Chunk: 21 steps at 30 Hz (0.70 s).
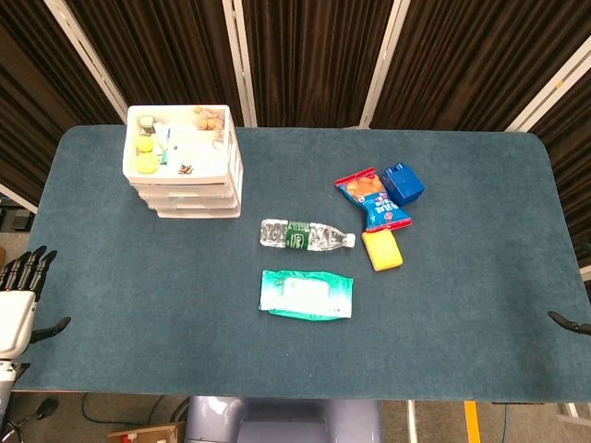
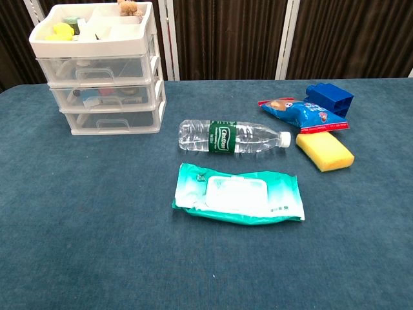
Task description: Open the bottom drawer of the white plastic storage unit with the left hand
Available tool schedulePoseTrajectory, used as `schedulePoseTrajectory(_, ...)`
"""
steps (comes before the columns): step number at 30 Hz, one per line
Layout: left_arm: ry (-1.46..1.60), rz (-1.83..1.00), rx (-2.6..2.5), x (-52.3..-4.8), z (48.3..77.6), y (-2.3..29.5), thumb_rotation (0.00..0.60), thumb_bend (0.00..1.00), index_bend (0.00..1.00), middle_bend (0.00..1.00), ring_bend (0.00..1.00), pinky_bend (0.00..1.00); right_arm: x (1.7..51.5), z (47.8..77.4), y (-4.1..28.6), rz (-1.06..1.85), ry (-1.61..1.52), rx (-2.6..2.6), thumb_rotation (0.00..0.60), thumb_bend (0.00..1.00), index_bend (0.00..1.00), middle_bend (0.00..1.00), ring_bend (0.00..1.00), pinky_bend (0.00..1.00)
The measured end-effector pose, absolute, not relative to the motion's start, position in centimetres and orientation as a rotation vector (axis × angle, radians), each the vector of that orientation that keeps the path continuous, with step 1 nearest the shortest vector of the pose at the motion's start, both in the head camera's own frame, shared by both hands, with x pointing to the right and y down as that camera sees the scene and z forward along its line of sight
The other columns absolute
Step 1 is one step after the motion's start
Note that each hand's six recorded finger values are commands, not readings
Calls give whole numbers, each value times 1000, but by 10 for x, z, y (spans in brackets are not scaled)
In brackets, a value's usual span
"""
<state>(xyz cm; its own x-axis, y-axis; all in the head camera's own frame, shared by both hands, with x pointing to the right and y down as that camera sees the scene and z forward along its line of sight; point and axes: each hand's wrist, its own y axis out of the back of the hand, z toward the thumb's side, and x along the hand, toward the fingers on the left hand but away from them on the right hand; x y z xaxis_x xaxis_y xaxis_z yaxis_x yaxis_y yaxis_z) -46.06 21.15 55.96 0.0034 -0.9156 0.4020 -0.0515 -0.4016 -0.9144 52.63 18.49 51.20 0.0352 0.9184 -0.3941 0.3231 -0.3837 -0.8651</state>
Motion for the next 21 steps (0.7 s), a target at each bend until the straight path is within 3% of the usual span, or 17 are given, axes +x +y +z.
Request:
schedulePoseTrajectory(11,1038,-1493,-1556,-461,560,212,600,93,0,0,0,100,524,510,185,1340,-1267,-1764,600,123,0,0,0,0)
schedulePoseTrajectory(14,1063,-1494,-1579,-460,561,211,600,185,4,74,40,212,522,511,186,1334,-1261,-1771,600,124,0,0,0,0)
schedulePoseTrajectory(15,1070,-1491,-1587,-459,562,210,600,245,16,160,111,293,522,511,186,1334,-1264,-1773,600,123,0,0,0,0)
schedulePoseTrajectory(17,1091,-1477,-1604,-456,562,207,600,377,69,418,363,506,522,511,186,1334,-1271,-1779,600,124,0,0,0,0)
schedulePoseTrajectory(20,1138,-1452,-1623,-450,564,200,600,502,123,727,651,714,522,511,186,1331,-1274,-1786,600,124,0,0,0,0)
schedulePoseTrajectory(21,1152,-1449,-1630,-449,565,198,600,524,131,782,701,747,522,511,186,1332,-1275,-1788,600,124,0,0,0,0)
